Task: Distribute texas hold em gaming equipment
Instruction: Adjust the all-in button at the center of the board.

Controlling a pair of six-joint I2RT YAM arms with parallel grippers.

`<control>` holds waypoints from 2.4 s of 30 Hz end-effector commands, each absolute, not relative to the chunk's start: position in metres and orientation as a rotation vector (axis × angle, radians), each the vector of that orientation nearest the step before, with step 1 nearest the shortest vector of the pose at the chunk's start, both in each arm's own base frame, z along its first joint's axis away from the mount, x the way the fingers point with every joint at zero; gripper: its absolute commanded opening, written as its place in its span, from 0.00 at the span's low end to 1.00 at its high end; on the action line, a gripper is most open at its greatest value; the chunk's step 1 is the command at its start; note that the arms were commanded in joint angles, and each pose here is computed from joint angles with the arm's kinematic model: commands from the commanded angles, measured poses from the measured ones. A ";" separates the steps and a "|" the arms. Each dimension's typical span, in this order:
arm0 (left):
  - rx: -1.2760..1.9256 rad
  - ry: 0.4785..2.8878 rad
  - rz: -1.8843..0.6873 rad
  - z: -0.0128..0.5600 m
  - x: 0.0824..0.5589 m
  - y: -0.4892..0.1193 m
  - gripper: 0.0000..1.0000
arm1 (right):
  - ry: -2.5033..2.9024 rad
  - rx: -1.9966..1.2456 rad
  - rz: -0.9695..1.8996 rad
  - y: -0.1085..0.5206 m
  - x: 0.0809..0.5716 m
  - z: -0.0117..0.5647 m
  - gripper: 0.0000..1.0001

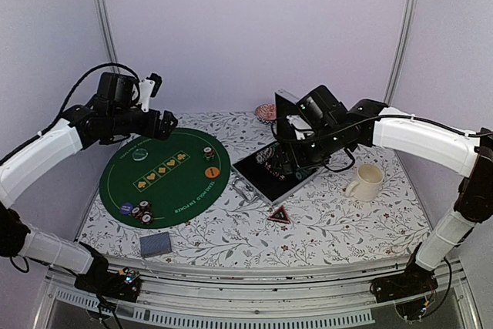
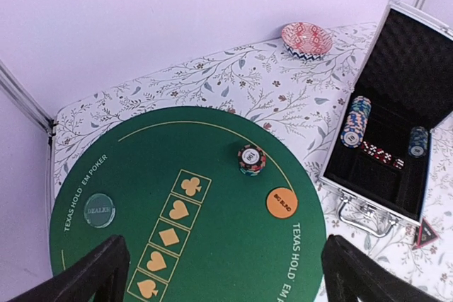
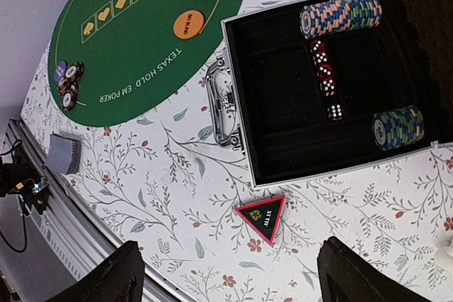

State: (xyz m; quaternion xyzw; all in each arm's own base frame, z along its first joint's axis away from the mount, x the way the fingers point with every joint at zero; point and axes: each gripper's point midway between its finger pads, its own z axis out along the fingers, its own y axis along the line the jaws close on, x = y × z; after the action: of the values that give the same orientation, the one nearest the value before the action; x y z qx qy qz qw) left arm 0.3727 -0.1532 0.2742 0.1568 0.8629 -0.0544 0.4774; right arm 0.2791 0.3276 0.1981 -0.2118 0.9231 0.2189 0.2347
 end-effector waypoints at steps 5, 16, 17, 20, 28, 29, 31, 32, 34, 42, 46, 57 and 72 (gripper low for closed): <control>0.310 1.991 -0.218 0.284 0.353 -0.149 0.98 | 2.540 -0.585 0.538 0.338 0.291 0.205 0.99; 0.252 1.986 -0.141 0.255 0.357 -0.132 0.98 | 2.542 -0.589 0.406 0.339 0.312 0.217 0.99; 0.246 1.991 -0.137 0.251 0.358 -0.130 0.98 | 2.530 -0.595 0.408 0.341 0.313 0.221 0.99; 0.230 2.023 -0.128 0.237 0.362 -0.125 0.98 | 2.460 -0.612 0.435 0.349 0.322 0.238 0.99; 0.161 2.100 -0.072 0.210 0.375 -0.102 0.98 | 2.216 -0.655 0.497 0.366 0.341 0.288 0.99; 0.152 2.116 -0.069 0.205 0.376 -0.100 0.98 | 2.190 -0.658 0.500 0.366 0.342 0.294 0.99; 0.126 2.150 -0.067 0.194 0.377 -0.097 0.98 | 2.141 -0.677 0.493 0.364 0.342 0.303 0.99; 0.113 2.177 -0.072 0.187 0.376 -0.096 0.98 | 2.121 -0.687 0.483 0.362 0.341 0.305 0.99; 0.094 2.254 -0.098 0.170 0.371 -0.098 0.98 | 2.095 -0.703 0.447 0.355 0.340 0.307 0.99; -0.040 2.471 -0.070 0.112 0.339 -0.084 0.95 | 2.029 -0.746 0.367 0.322 0.331 0.298 0.99; -0.107 2.548 -0.070 0.087 0.330 -0.080 0.92 | 1.964 -0.787 0.365 0.311 0.324 0.303 0.99; -0.154 2.628 -0.147 0.082 0.330 -0.089 0.84 | 1.835 -0.816 0.405 0.291 0.298 0.333 0.99; 0.108 2.443 -0.375 0.114 0.343 -0.124 0.84 | 1.895 -0.453 0.676 0.294 0.302 0.396 0.99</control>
State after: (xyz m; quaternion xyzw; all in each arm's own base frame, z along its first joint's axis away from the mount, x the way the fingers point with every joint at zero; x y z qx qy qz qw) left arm 0.3389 -0.1124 0.1070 0.0071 0.9483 -0.1066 0.2988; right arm 0.2944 0.2922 0.3991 -0.2659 0.7602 0.2379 0.5429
